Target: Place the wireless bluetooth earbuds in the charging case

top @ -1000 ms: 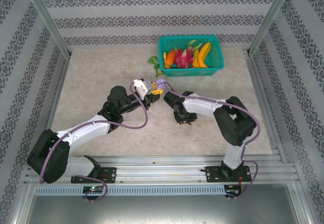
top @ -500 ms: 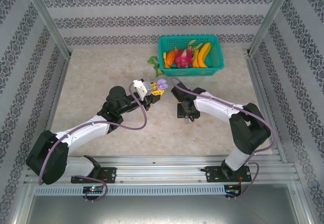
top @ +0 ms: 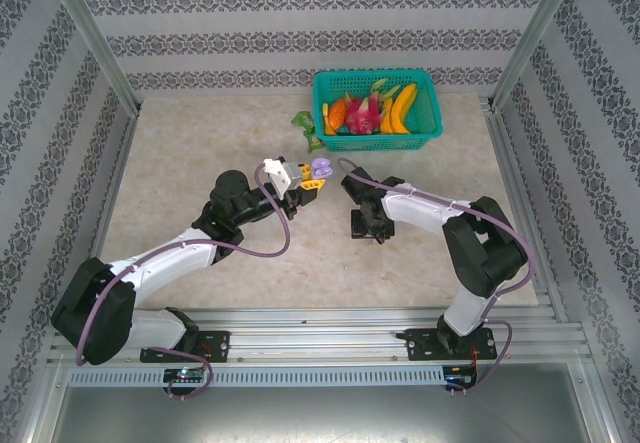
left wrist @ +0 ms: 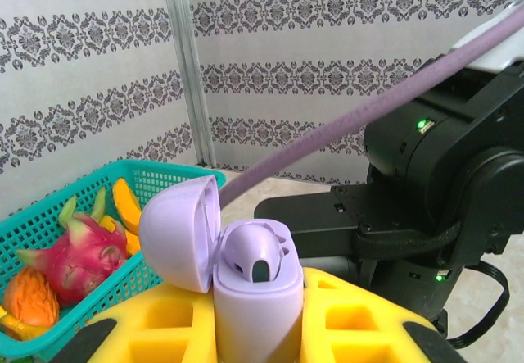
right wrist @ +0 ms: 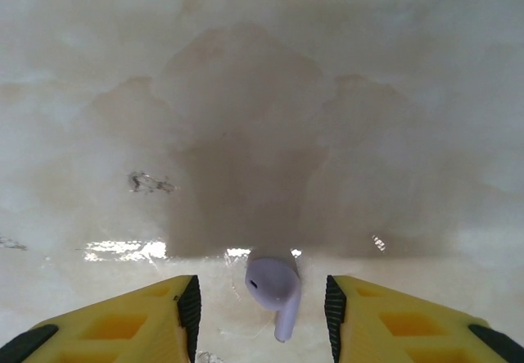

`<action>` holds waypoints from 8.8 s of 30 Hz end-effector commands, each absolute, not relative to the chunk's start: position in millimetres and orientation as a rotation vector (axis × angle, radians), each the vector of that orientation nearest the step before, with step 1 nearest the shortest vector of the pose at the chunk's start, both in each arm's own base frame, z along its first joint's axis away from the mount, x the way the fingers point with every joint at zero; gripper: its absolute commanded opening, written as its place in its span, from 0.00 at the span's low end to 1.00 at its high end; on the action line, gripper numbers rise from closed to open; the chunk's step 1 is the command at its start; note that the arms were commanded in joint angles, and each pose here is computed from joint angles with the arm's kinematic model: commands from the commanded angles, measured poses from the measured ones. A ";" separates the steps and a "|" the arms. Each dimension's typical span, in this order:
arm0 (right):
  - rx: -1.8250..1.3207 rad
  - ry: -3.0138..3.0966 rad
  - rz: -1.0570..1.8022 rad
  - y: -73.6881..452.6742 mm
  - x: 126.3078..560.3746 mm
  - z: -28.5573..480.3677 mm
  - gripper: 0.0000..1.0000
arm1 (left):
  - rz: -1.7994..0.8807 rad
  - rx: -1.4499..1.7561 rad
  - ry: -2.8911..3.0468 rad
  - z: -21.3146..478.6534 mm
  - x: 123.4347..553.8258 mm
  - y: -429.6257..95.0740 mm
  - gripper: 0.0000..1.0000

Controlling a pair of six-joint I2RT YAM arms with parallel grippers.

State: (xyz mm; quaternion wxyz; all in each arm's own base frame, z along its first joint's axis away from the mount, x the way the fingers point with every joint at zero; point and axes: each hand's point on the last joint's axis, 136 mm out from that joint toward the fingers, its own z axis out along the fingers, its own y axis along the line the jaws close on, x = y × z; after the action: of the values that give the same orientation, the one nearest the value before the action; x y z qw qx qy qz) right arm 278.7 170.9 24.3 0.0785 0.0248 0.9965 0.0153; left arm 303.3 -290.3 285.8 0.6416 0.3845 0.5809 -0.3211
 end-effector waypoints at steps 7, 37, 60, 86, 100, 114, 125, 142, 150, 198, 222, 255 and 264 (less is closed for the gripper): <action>0.056 3.027 0.008 163.6 270.3 3.2 0.44 | -0.747 0.888 1.262 302.8 299.2 -297.1 0.00; 0.118 2.981 0.003 152.1 289.0 5.4 0.32 | -0.753 0.886 1.264 302.2 299.8 -297.8 0.00; 0.132 2.862 0.096 152.8 292.8 47.1 0.21 | -0.762 0.888 1.280 295.1 299.6 -298.3 0.00; -0.263 1.901 0.519 225.2 302.7 372.8 0.22 | -0.877 0.970 1.246 302.2 282.7 -309.9 0.00; -0.319 1.741 0.628 235.4 285.4 377.2 0.22 | -0.912 0.889 1.182 332.9 293.7 -313.6 0.00; -0.350 1.733 0.767 255.0 280.6 373.5 0.22 | -0.921 0.857 1.168 343.2 297.7 -314.0 0.00; -0.342 1.762 0.809 259.7 286.2 363.4 0.22 | -0.918 0.851 1.160 347.1 296.9 -312.7 0.00; -0.293 1.803 0.799 251.7 295.6 344.8 0.21 | -0.913 0.856 1.141 354.4 292.8 -310.8 0.00; -0.293 1.808 0.813 255.0 298.5 344.1 0.21 | -0.916 0.857 1.141 354.7 293.4 -311.3 0.00; -0.315 1.779 0.686 232.3 281.4 358.4 0.55 | -0.907 0.830 1.180 347.1 302.8 -312.4 0.00; -0.251 1.957 0.872 229.5 282.2 346.4 0.71 | -0.900 0.841 1.189 344.9 304.1 -313.7 0.00; -0.224 1.967 0.862 220.4 300.9 343.6 0.70 | -0.901 0.840 1.187 344.5 303.3 -313.3 0.00; -0.109 1.942 0.873 194.8 308.8 361.7 0.69 | -0.905 0.855 1.206 333.4 301.0 -313.4 0.00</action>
State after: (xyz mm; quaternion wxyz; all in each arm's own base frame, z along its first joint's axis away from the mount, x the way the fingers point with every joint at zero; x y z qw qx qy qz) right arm 308.8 204.3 333.7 0.4666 -0.0628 0.8147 0.3385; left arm 310.0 -309.8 326.3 0.6410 0.3681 0.5492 -0.3900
